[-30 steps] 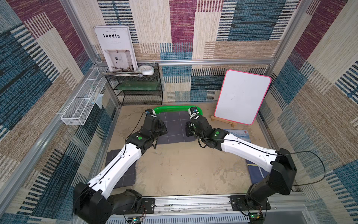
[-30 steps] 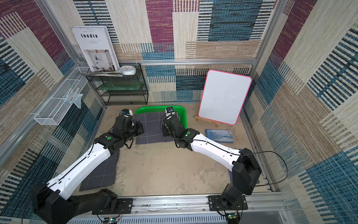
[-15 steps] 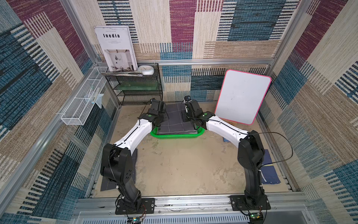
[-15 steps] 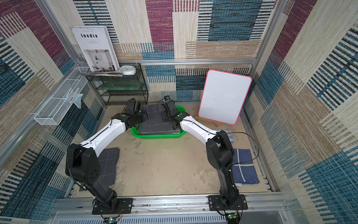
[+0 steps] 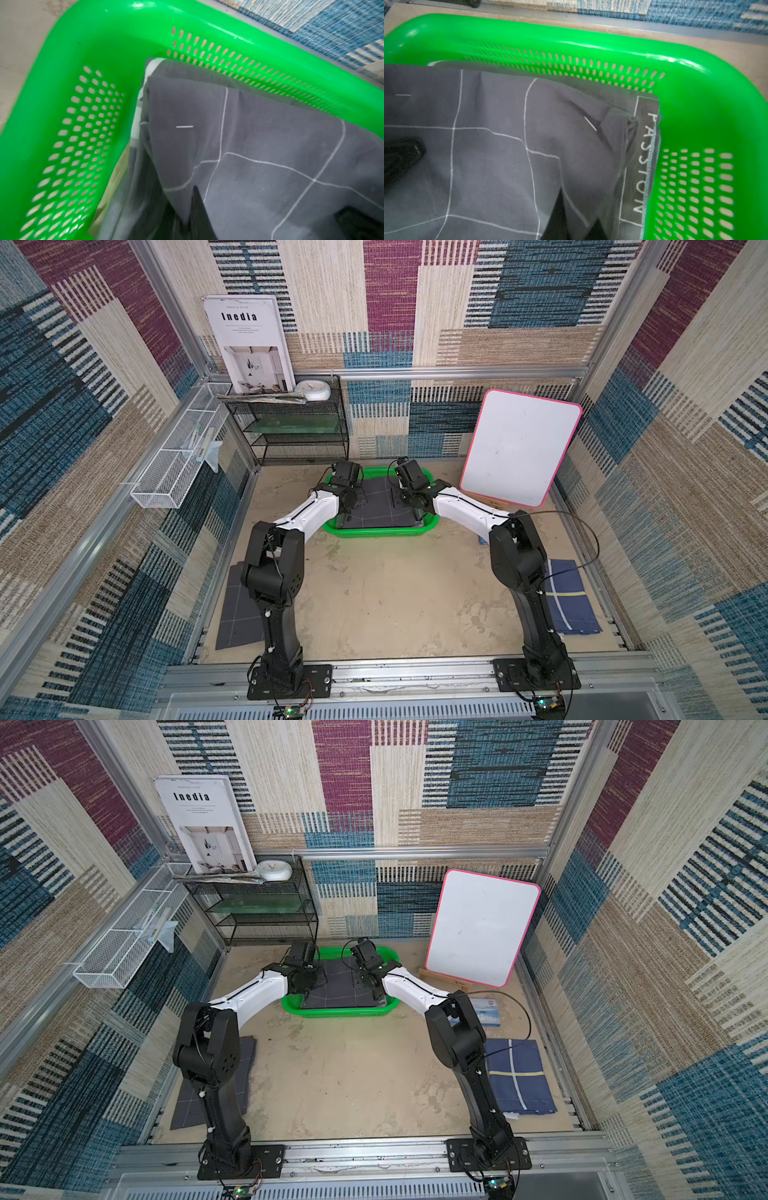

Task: Put the folded pillowcase in the basket
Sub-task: Place the pillowcase in the basket.

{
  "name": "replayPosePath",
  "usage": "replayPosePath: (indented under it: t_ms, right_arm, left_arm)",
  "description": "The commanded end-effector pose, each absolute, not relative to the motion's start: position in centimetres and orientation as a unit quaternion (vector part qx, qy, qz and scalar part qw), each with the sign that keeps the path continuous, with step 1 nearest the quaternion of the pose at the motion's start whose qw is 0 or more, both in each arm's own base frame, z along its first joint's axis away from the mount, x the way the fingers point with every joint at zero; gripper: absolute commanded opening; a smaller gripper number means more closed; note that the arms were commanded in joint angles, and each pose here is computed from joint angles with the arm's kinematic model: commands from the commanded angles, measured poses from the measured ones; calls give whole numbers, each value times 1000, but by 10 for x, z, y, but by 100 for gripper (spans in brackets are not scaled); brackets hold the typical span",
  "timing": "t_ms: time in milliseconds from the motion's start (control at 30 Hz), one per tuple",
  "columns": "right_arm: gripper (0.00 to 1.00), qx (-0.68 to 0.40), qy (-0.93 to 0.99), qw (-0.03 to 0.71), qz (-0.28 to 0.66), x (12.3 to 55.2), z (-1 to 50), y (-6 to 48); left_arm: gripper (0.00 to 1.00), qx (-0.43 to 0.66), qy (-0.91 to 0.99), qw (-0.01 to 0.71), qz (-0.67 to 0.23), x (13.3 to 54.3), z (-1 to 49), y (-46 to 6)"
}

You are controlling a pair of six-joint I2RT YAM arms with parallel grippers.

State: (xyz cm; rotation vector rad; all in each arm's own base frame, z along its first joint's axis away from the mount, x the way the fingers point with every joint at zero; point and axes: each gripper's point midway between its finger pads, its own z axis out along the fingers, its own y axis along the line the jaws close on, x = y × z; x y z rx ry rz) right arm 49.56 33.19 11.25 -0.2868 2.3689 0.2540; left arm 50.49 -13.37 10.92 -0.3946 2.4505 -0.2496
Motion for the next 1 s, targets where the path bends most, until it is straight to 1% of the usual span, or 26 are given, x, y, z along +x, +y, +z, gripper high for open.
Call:
replayPosePath:
  t_ms: [0, 67, 100, 167, 200, 300, 333, 400, 467, 567, 667, 767, 867, 967]
  right_arm:
    - [3, -93, 927, 353, 91, 498, 105, 326]
    - [8, -88, 930, 346, 87, 498, 104, 323]
    - [15, -86, 931, 344, 86, 498, 105, 323]
    - [32, -82, 930, 348, 83, 497, 111, 320]
    - [37, -79, 929, 353, 81, 497, 117, 318]
    - [44, -78, 923, 370, 78, 498, 136, 314]
    - [46, -81, 920, 376, 77, 498, 145, 313]
    - [47, -77, 915, 388, 74, 498, 160, 310]
    - [48, -77, 911, 398, 77, 497, 172, 309]
    - [49, -98, 902, 403, 118, 492, 184, 322]
    - [50, -133, 895, 390, 173, 487, 180, 346]
    - [50, -136, 898, 371, 193, 489, 165, 358]
    - [50, -135, 908, 353, 181, 494, 144, 360]
    - [50, -125, 925, 331, 138, 497, 114, 347]
  left_arm:
    - [12, -144, 936, 303, -104, 508, 104, -138]
    - [27, -141, 937, 303, -102, 508, 103, -138]
    - [34, -142, 936, 305, -101, 509, 105, -136]
    - [40, -141, 935, 310, -102, 508, 112, -133]
    - [43, -142, 933, 314, -103, 507, 118, -133]
    - [49, -143, 928, 326, -108, 501, 134, -131]
    - [53, -145, 927, 330, -107, 500, 139, -129]
    - [62, -149, 924, 337, -102, 496, 147, -124]
    - [65, -154, 921, 344, -103, 492, 156, -120]
    - [70, -152, 913, 358, -126, 490, 169, -123]
    - [70, -135, 912, 344, -179, 493, 169, -145]
    - [69, -131, 918, 311, -211, 499, 150, -161]
    - [69, -142, 925, 282, -211, 502, 121, -165]
    - [69, -155, 933, 258, -200, 504, 93, -160]
